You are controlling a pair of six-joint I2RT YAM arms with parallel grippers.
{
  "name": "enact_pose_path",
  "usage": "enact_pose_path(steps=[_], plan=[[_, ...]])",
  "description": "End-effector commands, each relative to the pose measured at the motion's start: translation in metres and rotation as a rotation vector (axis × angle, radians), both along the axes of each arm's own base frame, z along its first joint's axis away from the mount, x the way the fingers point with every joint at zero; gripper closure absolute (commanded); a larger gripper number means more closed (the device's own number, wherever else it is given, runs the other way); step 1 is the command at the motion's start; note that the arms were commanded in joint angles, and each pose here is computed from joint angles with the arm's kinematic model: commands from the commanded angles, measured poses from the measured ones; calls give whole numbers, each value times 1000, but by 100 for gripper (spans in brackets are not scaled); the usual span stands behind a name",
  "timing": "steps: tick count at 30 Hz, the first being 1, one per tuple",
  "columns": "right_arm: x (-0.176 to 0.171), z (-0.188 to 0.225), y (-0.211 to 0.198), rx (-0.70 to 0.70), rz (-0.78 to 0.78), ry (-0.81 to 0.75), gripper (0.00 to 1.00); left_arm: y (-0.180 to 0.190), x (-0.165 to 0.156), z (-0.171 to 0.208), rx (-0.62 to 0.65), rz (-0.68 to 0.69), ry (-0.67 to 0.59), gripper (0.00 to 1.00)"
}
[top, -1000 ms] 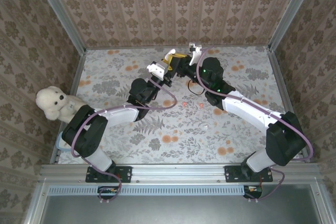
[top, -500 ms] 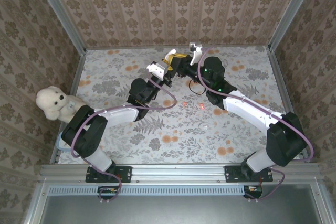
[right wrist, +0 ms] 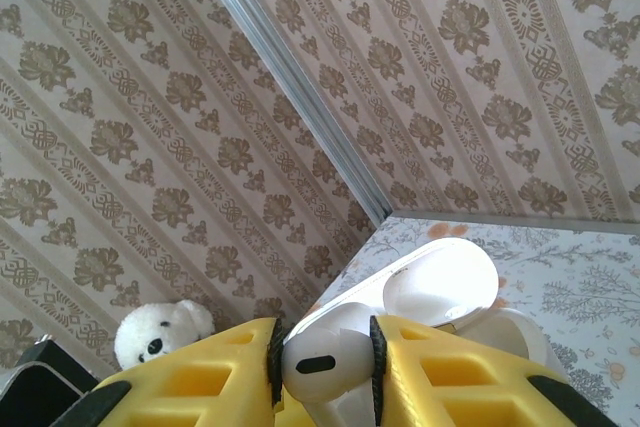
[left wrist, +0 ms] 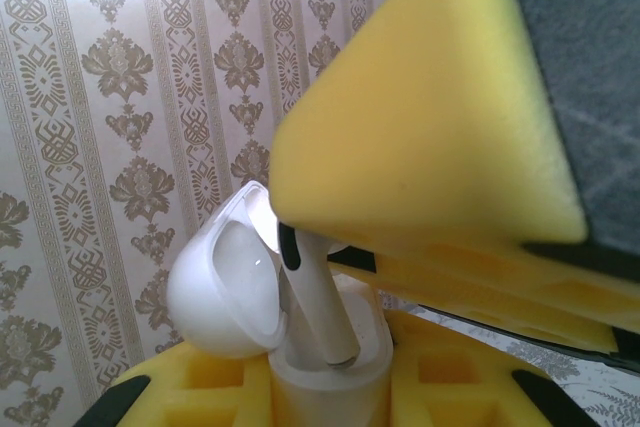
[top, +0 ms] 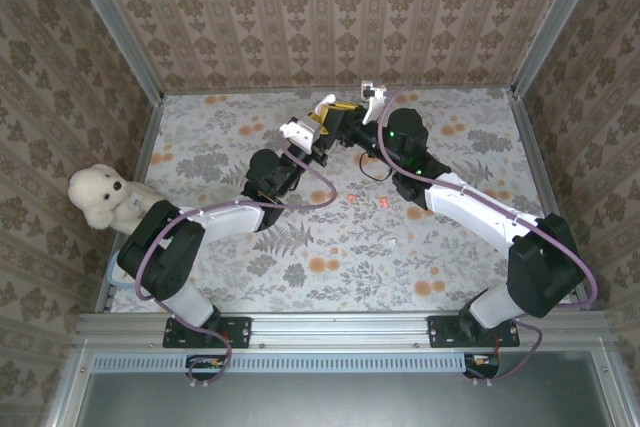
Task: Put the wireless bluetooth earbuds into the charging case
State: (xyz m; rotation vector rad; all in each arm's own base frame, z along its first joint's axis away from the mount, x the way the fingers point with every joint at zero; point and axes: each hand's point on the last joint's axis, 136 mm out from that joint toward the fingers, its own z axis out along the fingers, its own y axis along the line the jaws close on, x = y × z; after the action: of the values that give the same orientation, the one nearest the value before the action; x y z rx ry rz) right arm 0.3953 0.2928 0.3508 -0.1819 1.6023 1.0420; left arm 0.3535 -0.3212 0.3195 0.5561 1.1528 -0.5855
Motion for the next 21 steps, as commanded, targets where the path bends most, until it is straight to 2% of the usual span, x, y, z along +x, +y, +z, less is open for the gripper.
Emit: enact_pose_path(steps=[1, 21], plan=[[7, -32, -2, -27, -36, 81, 69, -15, -47, 45, -59, -182, -139, 100], [-2, -38, -6, -45, -13, 69, 73, -12, -48, 53, -66, -168, -155, 100]])
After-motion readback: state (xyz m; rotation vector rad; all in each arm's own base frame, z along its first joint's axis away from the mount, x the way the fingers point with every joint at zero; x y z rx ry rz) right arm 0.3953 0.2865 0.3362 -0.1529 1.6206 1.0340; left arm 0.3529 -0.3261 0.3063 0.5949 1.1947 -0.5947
